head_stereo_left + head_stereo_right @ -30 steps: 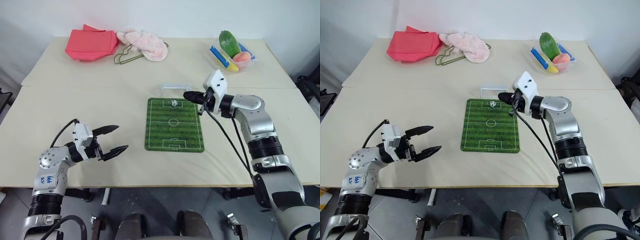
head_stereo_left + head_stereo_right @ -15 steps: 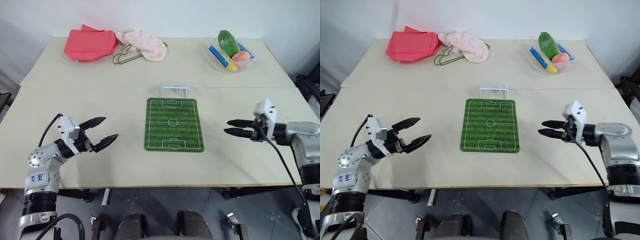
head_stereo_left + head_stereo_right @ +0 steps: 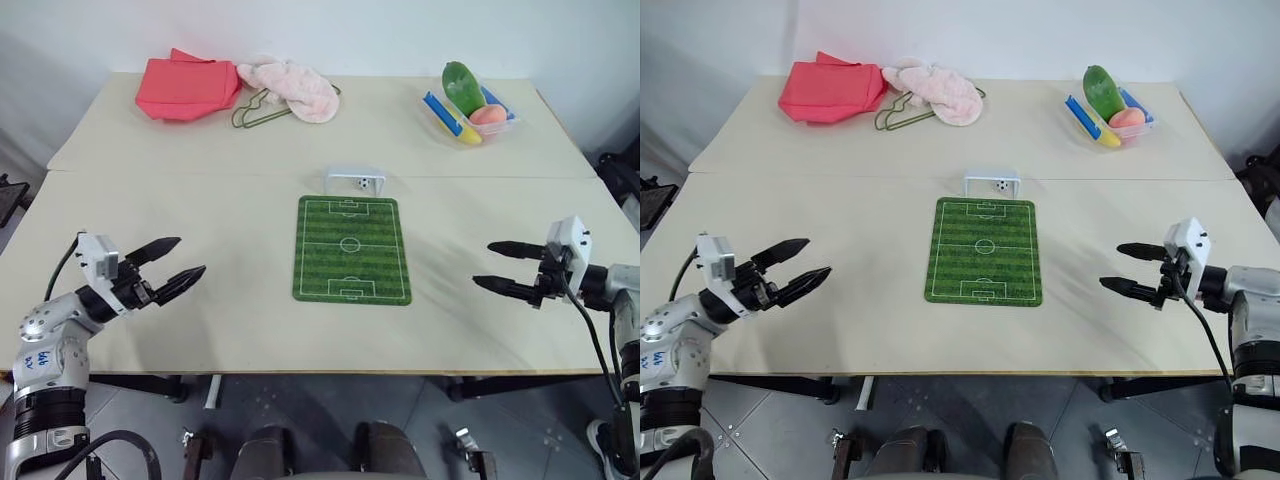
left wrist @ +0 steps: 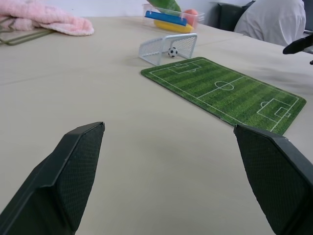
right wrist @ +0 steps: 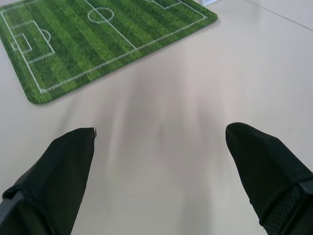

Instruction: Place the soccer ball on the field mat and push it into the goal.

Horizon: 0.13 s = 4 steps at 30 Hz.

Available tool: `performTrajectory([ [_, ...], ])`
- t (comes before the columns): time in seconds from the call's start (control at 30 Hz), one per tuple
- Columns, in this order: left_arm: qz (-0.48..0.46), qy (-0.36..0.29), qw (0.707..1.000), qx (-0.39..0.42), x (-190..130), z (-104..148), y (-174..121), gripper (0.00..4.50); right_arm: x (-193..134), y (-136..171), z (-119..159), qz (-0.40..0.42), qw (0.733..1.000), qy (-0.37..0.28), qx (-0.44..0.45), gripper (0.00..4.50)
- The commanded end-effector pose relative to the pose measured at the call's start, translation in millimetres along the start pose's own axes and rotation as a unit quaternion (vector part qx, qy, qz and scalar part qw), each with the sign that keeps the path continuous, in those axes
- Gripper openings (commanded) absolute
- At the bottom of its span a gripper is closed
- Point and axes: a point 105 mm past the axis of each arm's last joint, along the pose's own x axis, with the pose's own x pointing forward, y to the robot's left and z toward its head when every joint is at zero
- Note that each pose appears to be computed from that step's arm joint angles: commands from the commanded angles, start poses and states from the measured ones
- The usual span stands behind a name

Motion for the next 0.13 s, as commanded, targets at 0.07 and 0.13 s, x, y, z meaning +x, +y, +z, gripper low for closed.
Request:
performTrajectory([
  [0.07, 0.010, -0.023, 1.000, 0.001, -3.5, 13.3, 3.6, 4.50, -6.8, -5.3, 14.9, -0.033, 0.999, -0.033, -0.019, 4.47],
  [0.13, 0.003, -0.025, 1.000, 0.005, -3.6, 14.9, 1.3, 4.50, -6.5, -1.4, 19.9, -0.035, 0.998, -0.049, -0.019, 4.47],
])
